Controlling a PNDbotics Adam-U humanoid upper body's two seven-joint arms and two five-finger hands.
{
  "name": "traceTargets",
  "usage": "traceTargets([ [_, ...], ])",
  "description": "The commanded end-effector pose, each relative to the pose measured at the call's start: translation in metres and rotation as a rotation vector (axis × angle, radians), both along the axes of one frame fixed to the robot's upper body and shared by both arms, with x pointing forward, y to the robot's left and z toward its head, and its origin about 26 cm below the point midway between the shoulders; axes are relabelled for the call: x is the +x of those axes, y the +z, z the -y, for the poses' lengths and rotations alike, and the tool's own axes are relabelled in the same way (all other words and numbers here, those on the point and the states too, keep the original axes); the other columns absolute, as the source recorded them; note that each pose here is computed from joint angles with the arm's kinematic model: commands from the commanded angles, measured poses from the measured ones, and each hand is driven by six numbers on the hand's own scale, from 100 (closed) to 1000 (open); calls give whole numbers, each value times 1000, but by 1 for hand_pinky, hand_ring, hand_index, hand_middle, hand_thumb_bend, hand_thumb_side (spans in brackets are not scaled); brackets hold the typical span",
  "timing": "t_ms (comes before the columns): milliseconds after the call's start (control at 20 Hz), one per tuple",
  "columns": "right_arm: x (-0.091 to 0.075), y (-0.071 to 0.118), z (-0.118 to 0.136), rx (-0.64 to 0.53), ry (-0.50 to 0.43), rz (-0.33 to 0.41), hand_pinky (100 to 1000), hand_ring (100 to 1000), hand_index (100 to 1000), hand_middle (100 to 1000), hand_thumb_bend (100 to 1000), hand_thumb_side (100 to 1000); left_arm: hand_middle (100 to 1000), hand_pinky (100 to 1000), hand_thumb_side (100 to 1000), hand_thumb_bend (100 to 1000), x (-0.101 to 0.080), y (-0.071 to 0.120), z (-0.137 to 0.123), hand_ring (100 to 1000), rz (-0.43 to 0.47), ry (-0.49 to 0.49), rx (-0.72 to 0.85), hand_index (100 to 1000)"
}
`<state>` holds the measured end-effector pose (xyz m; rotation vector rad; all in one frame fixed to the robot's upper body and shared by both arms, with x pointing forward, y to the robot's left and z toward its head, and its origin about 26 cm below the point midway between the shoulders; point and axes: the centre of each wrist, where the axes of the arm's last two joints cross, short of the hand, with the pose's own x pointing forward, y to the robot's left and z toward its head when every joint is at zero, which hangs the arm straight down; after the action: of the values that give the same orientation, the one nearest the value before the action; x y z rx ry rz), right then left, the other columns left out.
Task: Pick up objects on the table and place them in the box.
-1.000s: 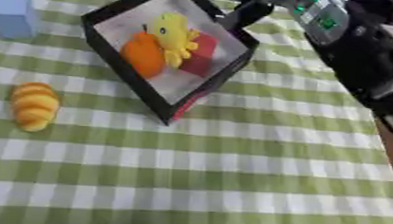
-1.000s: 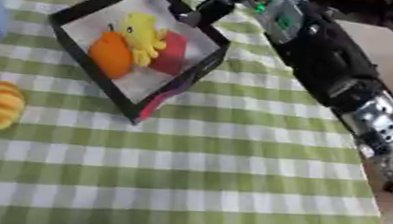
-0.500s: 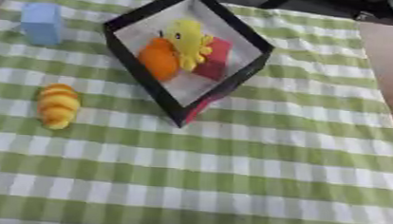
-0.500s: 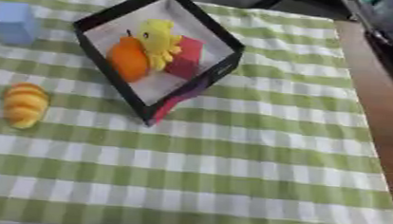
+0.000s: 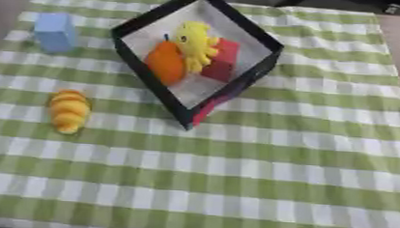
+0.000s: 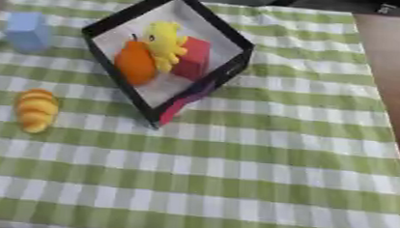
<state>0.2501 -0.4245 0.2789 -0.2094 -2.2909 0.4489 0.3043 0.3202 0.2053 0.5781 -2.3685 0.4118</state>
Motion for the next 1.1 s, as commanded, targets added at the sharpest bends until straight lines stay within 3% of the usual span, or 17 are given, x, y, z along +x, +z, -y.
traceTargets([
  [50, -12, -2, -2, 31, -36, 75, 791, 786, 887, 777, 100, 512, 853, 754, 501, 405, -1, 5, -6, 733, 1, 6, 6, 785],
  [250, -20, -32, 5, 100, -86, 101, 783, 776, 886, 783, 100, 527, 857, 752, 519, 399, 2, 3, -8, 731, -19, -3, -3, 788],
  [550, -31, -66, 10, 171, -154, 63, 784, 780, 888, 784, 100, 537, 888, 747, 571, 347, 6, 0, -11, 726, -65, -20, -4, 799],
  [850, -38, -84, 11, 166, -190, 15, 782, 770, 872, 746, 100, 538, 862, 745, 577, 340, 11, -2, -25, 711, -169, -14, 76, 804],
  [1100, -40, -88, 11, 163, -194, 5, 779, 764, 868, 741, 100, 536, 854, 749, 560, 345, 21, 9, -59, 712, -322, 35, 253, 806],
])
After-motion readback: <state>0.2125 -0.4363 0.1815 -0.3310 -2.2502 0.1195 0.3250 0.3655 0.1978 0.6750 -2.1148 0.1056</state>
